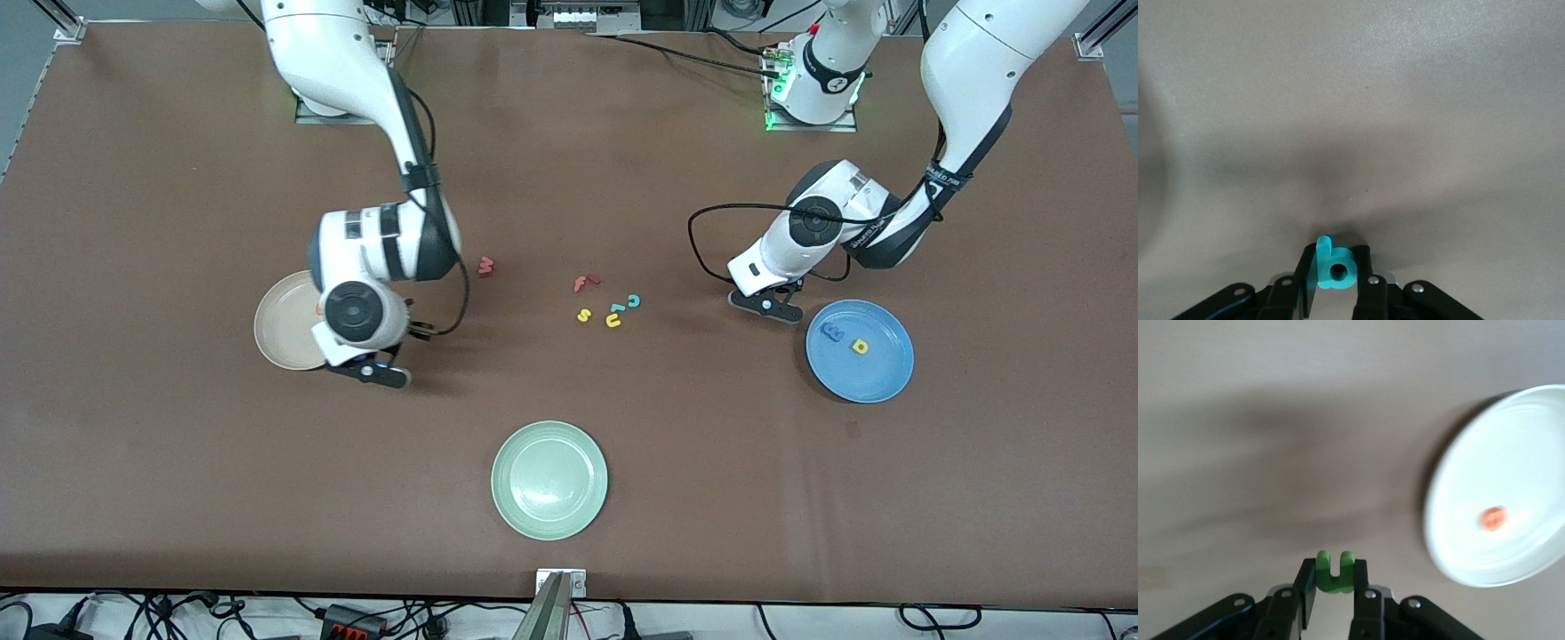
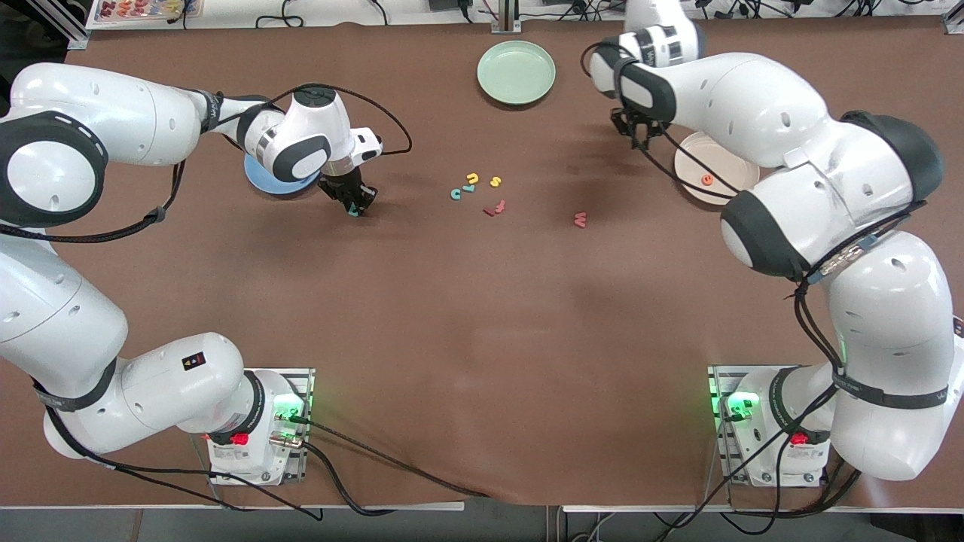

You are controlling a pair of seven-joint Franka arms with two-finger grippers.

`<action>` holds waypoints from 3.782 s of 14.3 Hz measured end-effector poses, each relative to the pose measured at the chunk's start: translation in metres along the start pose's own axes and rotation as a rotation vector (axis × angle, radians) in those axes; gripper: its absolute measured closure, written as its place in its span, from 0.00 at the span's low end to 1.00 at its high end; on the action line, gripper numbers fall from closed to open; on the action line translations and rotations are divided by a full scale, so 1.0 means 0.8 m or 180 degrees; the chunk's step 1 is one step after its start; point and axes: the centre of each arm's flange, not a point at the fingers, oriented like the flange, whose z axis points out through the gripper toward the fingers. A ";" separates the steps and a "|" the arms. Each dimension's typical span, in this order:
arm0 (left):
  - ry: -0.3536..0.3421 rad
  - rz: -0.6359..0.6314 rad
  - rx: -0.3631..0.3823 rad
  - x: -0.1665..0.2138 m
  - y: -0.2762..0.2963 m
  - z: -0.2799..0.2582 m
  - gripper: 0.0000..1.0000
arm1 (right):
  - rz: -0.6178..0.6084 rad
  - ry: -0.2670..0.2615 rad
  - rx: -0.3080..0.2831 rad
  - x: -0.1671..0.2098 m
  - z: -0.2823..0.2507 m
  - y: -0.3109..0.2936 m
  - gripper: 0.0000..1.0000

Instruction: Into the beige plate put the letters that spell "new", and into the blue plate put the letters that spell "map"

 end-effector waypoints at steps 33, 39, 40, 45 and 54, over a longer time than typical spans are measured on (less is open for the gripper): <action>0.0044 -0.0240 0.0354 0.127 -0.261 -0.354 0.00 | -0.0877 0.0323 0.0755 -0.134 0.025 -0.126 0.00; 0.0100 -0.0573 -0.0214 0.101 -0.282 -0.441 0.00 | -0.0665 0.0451 0.0454 -0.191 0.090 -0.175 0.04; 0.0136 -0.0621 -0.0228 0.091 -0.282 -0.459 0.00 | -0.0624 0.0437 0.0439 -0.189 0.094 -0.170 0.04; 0.0335 -0.0751 0.0018 0.013 -0.260 -0.550 0.00 | -0.0359 0.0397 0.0431 -0.199 0.101 -0.173 0.13; 0.0433 -0.0734 -0.0054 -0.003 -0.246 -0.457 0.00 | -0.0321 0.0368 0.0420 -0.221 0.104 -0.184 0.37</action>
